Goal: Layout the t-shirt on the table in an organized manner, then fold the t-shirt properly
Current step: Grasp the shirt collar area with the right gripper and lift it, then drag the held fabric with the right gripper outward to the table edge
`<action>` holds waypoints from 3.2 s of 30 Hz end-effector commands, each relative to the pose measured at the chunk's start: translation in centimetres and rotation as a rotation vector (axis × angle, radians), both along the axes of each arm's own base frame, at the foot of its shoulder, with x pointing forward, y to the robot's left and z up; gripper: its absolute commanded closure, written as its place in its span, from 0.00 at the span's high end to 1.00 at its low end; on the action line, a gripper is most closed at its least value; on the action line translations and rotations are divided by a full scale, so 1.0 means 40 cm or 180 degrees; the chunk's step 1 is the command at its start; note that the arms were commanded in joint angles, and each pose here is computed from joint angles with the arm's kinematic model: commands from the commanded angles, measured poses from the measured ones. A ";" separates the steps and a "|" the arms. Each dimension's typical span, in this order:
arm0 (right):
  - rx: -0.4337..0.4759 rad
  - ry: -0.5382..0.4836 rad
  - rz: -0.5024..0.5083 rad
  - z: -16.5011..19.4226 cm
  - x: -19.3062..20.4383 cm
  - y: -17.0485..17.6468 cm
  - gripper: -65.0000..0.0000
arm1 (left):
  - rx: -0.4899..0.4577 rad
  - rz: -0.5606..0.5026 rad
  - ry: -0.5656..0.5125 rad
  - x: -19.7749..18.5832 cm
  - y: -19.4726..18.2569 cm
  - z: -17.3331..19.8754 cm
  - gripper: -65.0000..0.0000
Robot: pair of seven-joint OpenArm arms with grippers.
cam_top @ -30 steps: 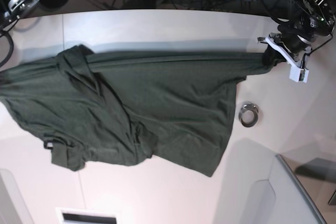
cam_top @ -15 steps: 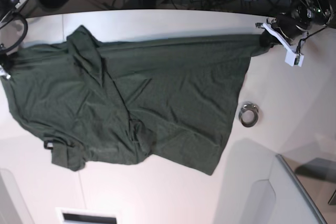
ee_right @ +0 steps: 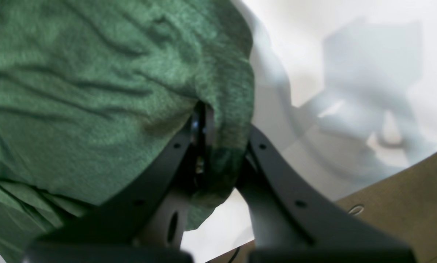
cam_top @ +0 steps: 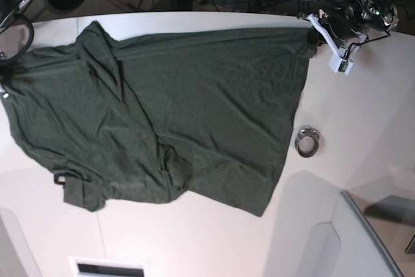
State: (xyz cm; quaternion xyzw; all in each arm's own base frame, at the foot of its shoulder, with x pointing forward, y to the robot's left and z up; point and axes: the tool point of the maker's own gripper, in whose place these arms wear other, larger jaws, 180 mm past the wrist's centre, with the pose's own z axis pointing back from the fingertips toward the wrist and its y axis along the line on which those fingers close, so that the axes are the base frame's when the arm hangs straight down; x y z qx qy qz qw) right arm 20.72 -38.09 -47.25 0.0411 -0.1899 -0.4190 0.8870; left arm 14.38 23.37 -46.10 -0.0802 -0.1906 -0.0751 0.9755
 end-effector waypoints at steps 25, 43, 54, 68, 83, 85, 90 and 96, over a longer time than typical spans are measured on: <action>-0.0740 -0.0557 -0.0075 0.175 0.070 -0.032 0.63 | 0.0912 -0.0266 -0.0018 0.020 0.091 0.070 0.44; -0.0743 -0.0371 0.3195 0.169 0.233 0.511 0.62 | 0.1241 0.0011 -0.0354 0.044 0.176 0.182 0.44; -0.0546 -0.0011 0.3263 0.078 0.035 0.578 0.64 | 0.1164 0.0094 -0.0390 0.053 0.159 0.173 0.44; -0.0379 0.0105 0.3218 0.021 0.004 0.591 0.60 | 0.1210 0.0076 -0.0384 0.052 0.172 0.178 0.44; -0.0590 0.0010 0.3288 0.128 0.043 0.584 0.01 | 0.1197 0.0081 -0.0378 0.050 0.169 0.176 0.44; -0.0671 -0.0037 0.3313 0.167 0.061 0.583 0.01 | 0.1192 0.0084 -0.0382 0.051 0.168 0.176 0.44; -0.0815 -0.0210 0.3290 0.222 0.153 0.575 0.01 | 0.1190 0.0086 -0.0383 0.052 0.168 0.175 0.43; -0.0872 -0.0285 0.3047 0.250 0.282 0.537 0.01 | 0.1194 0.0083 -0.0379 0.051 0.169 0.175 0.43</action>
